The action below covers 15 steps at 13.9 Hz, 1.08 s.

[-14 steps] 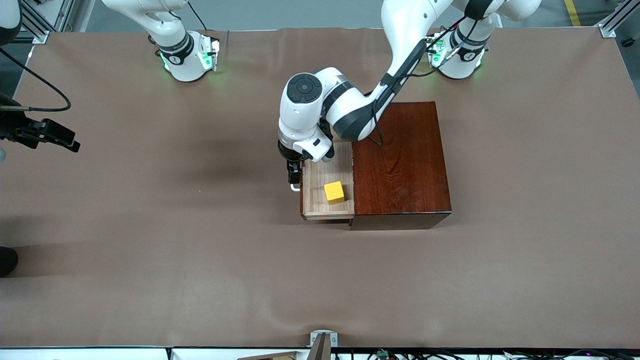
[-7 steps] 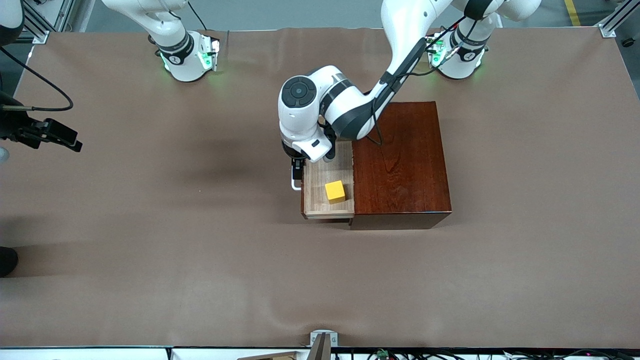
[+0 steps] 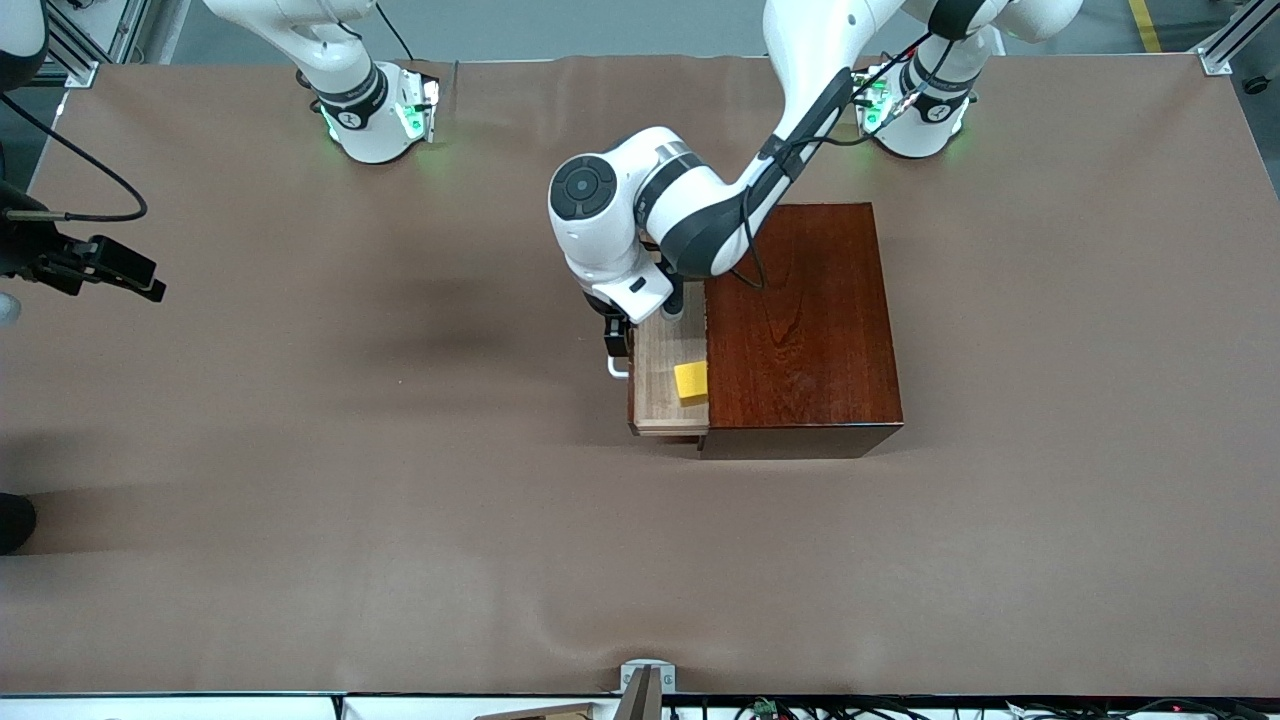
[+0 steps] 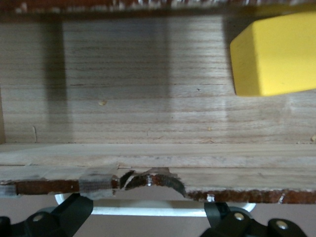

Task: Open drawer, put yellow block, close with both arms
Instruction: 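Push the drawer into the box with the left gripper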

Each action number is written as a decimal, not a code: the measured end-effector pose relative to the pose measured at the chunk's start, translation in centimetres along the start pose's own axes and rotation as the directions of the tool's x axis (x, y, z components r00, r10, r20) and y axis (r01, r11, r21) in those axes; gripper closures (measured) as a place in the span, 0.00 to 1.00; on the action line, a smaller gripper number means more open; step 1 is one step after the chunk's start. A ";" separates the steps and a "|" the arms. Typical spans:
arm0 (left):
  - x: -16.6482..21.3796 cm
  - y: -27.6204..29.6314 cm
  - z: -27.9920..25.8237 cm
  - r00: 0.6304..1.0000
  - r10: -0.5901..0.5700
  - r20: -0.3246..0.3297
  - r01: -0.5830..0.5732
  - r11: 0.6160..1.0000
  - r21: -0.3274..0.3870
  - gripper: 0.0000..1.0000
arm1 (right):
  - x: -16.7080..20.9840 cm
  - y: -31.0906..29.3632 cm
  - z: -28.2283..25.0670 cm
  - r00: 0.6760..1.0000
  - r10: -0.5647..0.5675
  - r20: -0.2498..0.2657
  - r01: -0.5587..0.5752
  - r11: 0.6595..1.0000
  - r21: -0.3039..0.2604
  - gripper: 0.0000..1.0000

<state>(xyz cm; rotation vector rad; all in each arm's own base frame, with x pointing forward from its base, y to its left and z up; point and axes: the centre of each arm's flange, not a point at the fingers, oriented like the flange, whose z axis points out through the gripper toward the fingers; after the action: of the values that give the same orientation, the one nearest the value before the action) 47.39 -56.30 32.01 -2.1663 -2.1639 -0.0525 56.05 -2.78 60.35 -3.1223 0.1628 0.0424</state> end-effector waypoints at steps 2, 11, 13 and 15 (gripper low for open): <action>1.1 0.7 0.2 0.999 -0.020 -0.040 0.021 1.000 0.014 0.00 | 0.0 0.0 0.0 1.000 0.000 0.001 0.000 1.000 0.000 0.00; 5.3 1.6 2.1 0.954 -0.040 -0.297 0.049 0.999 0.021 0.00 | -0.2 0.0 0.1 1.000 0.000 0.017 0.000 1.000 -0.001 0.00; 5.2 1.6 2.1 0.953 -0.040 -0.301 0.048 0.999 0.017 0.00 | -0.2 0.0 0.1 1.000 0.000 0.017 0.000 1.000 -0.001 0.00; 5.2 1.6 2.0 0.953 -0.038 -0.300 0.044 0.999 0.014 0.00 | -0.2 0.0 0.1 1.000 0.000 0.017 0.000 1.000 -0.001 0.00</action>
<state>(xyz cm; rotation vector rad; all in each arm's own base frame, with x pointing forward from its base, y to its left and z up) 48.96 -50.95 30.42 -1.9522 -2.0263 -0.3379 55.86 -2.77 60.21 -3.1218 0.1627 0.0690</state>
